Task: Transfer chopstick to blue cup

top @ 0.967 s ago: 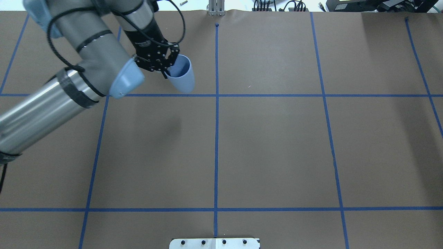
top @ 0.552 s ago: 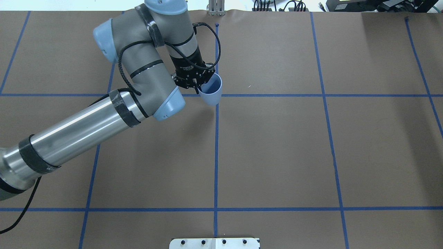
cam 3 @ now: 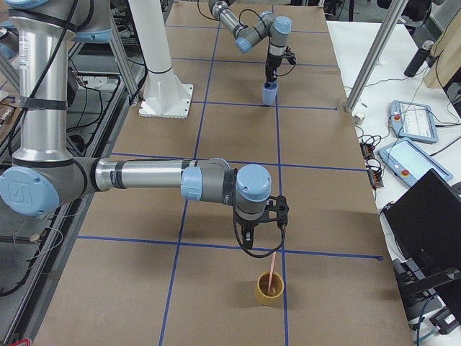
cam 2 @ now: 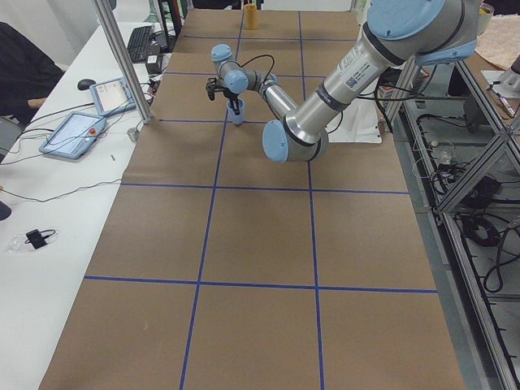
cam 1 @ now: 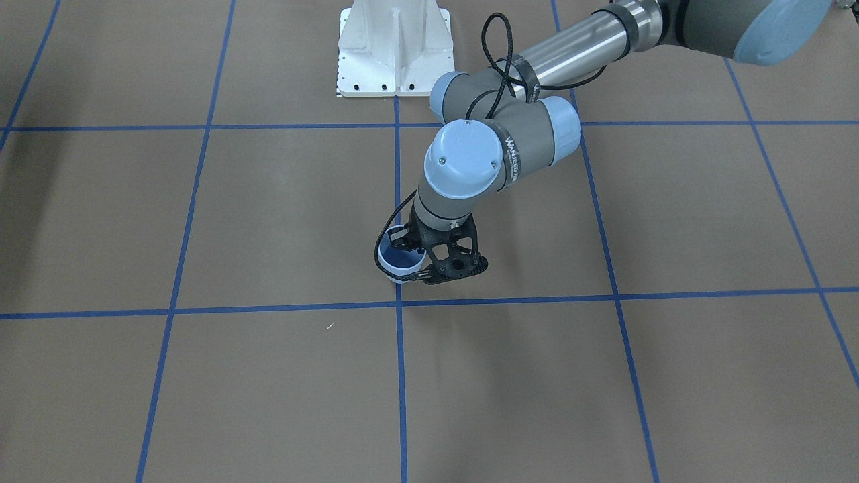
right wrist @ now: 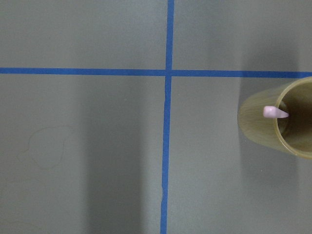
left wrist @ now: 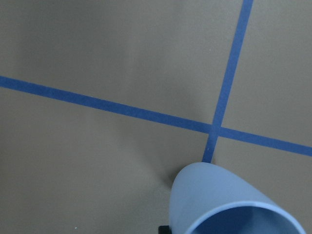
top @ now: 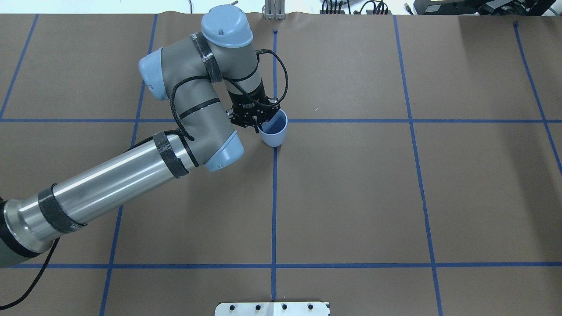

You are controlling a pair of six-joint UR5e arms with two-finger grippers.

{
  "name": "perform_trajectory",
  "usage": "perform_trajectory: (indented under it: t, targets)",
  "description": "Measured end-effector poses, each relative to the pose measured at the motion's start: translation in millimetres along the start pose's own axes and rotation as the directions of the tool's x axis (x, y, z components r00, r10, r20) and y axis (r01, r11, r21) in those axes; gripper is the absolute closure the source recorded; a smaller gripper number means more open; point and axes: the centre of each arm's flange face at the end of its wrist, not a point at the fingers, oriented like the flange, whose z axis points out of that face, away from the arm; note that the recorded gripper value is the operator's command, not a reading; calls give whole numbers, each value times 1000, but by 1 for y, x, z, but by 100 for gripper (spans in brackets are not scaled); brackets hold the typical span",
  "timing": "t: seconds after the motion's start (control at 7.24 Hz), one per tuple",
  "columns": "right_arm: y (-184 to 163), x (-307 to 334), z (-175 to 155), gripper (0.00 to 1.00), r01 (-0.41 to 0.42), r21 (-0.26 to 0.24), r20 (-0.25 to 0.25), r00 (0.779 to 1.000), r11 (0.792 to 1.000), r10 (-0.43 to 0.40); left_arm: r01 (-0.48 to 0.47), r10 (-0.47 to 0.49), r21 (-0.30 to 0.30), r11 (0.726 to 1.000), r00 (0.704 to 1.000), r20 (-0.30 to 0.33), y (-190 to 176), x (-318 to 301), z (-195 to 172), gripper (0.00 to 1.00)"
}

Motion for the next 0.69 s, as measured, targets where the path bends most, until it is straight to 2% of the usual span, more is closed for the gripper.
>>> perform_trajectory:
  t: [0.14,0.55,0.69]
  targets:
    - [0,1,0,0,-2,-1,-1,1000,1000,2,-4,4,-2,1000,1000,-2,3,2,1,3]
    - [-1,1,0,0,-1,-1,-9,1000,1000,1,-26,27,9,1000,999,-21,11,3,-10,2]
    - [0,1,0,0,3,-1,-9,1000,1000,-3,-25,26,23,999,999,-38,9,2,-27,2]
